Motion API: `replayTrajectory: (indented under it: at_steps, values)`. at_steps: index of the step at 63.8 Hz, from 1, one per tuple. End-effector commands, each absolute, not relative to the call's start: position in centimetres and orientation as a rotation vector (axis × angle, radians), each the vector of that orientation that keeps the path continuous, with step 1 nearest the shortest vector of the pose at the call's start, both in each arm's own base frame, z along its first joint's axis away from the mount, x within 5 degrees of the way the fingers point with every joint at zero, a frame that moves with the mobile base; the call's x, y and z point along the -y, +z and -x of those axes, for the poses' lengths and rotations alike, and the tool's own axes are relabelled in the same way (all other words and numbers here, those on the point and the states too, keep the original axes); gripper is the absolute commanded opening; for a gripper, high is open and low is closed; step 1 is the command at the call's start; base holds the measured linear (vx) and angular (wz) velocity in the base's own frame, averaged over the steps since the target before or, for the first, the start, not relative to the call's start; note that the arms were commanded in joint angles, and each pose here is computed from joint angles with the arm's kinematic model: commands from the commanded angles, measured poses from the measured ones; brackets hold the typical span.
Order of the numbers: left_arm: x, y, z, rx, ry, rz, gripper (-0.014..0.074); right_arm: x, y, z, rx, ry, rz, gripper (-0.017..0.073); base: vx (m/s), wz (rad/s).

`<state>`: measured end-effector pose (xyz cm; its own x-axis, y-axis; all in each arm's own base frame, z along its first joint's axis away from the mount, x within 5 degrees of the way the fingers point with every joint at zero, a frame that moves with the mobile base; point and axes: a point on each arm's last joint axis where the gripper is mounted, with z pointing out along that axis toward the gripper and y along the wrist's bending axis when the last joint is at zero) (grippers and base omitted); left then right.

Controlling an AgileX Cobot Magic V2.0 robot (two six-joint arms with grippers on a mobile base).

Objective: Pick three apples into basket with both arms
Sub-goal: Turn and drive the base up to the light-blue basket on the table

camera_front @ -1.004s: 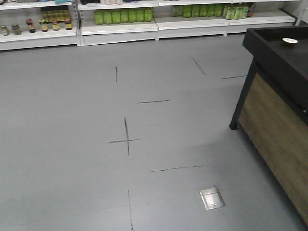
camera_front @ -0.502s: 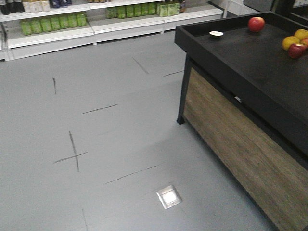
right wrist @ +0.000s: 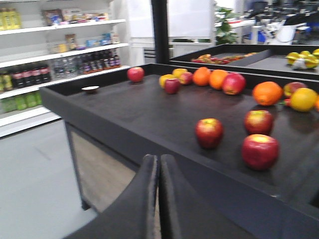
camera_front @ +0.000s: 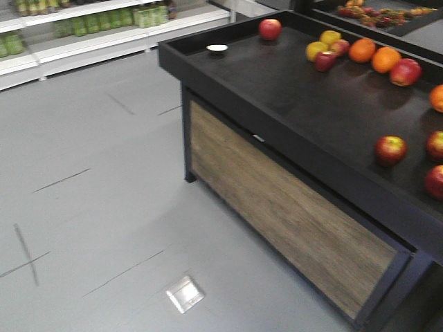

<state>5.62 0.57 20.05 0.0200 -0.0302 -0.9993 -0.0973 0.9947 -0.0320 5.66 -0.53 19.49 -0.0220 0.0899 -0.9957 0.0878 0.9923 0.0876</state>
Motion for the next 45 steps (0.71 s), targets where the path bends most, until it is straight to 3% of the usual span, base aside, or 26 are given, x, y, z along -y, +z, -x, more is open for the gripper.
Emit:
replayTrajectory:
  at_steps: [1, 45]
  values:
    - [-0.49, 19.96, -5.59, -1.491, 0.039, 0.094, -0.0006, 0.48, 19.75, -5.64, -1.525, -0.005, -0.122, -0.0004, 0.08, -0.46]
    - [-0.49, 19.96, -5.59, -1.491, 0.039, 0.094, -0.0006, 0.48, 19.75, -5.64, -1.525, -0.005, -0.122, -0.0004, 0.05, -0.52]
